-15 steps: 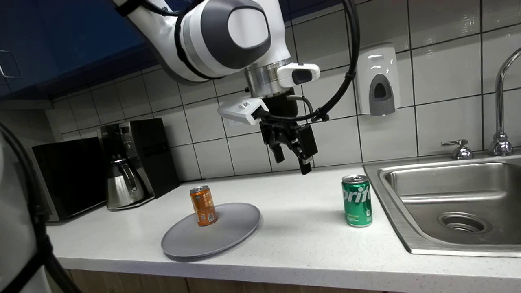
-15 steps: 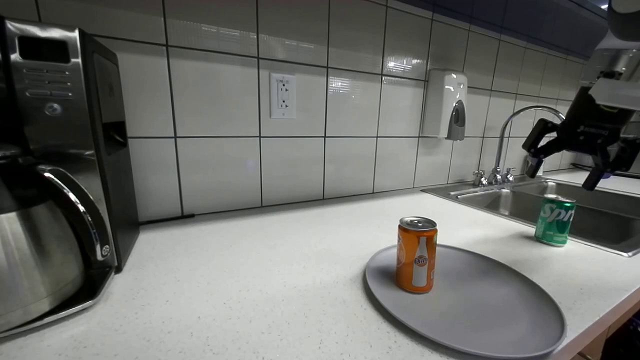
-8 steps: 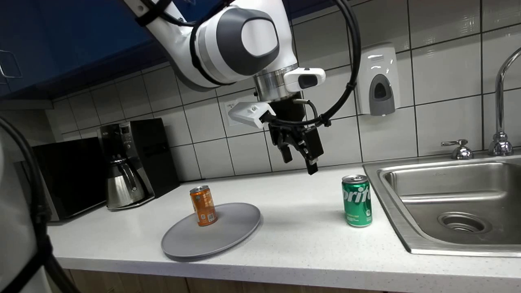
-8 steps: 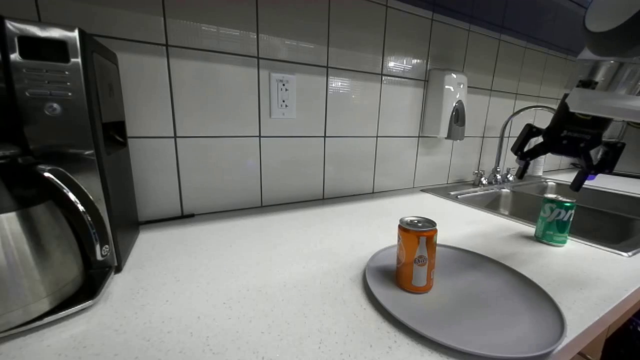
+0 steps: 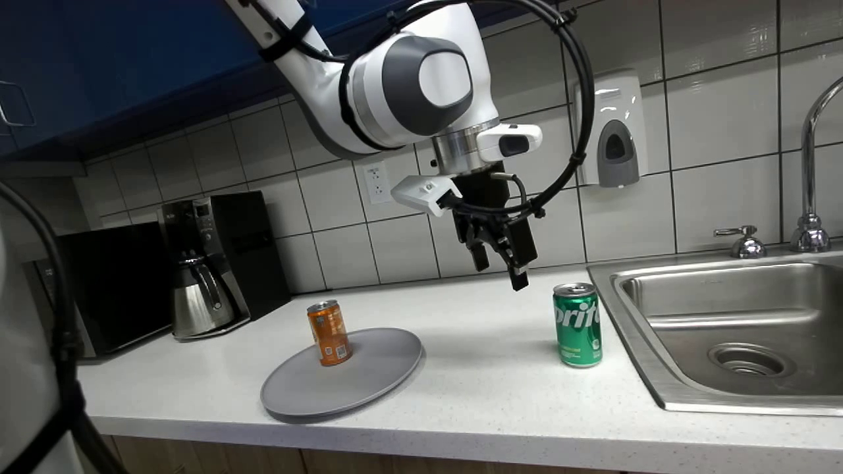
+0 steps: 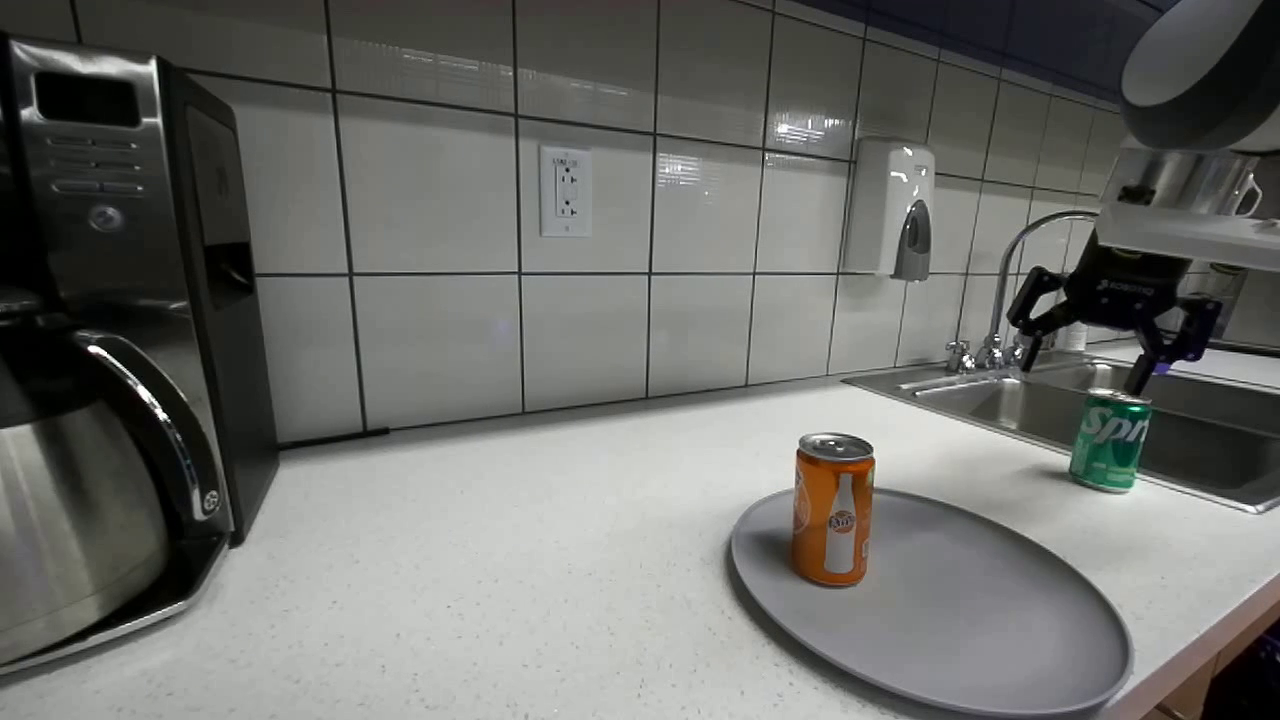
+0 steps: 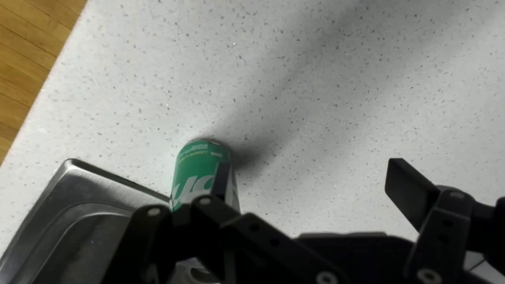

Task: Put the cans on the grey plate

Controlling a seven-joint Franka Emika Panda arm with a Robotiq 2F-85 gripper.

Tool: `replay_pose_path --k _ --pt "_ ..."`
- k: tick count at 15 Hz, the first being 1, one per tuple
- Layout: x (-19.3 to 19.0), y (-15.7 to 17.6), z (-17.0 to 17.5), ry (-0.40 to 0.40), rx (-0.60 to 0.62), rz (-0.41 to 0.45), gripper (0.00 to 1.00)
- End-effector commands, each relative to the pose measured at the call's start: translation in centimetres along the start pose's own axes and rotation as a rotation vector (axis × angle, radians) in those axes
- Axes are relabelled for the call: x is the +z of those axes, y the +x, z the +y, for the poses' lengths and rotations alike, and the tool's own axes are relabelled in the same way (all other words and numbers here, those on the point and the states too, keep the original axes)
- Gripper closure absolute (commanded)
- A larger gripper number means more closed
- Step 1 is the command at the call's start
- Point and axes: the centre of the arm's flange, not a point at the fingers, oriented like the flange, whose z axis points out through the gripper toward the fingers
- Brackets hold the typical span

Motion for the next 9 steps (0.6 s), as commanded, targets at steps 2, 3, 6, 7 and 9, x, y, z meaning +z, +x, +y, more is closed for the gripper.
replay_pose_path --k 2,3,6,7,9 --pt "1.1 1.7 0.7 -0.011 0.063 -0.009 0.0" --pt "1.3 1.8 0.9 -0.012 0.071 -0.012 0.0" --pt "1.5 1.9 1.8 -0.005 0.093 -0.02 0.0" --pt "1.7 1.9 2.0 -0.006 0.101 -0.022 0.0" --pt "1.9 1.9 2.5 -0.006 0.117 -0.029 0.0"
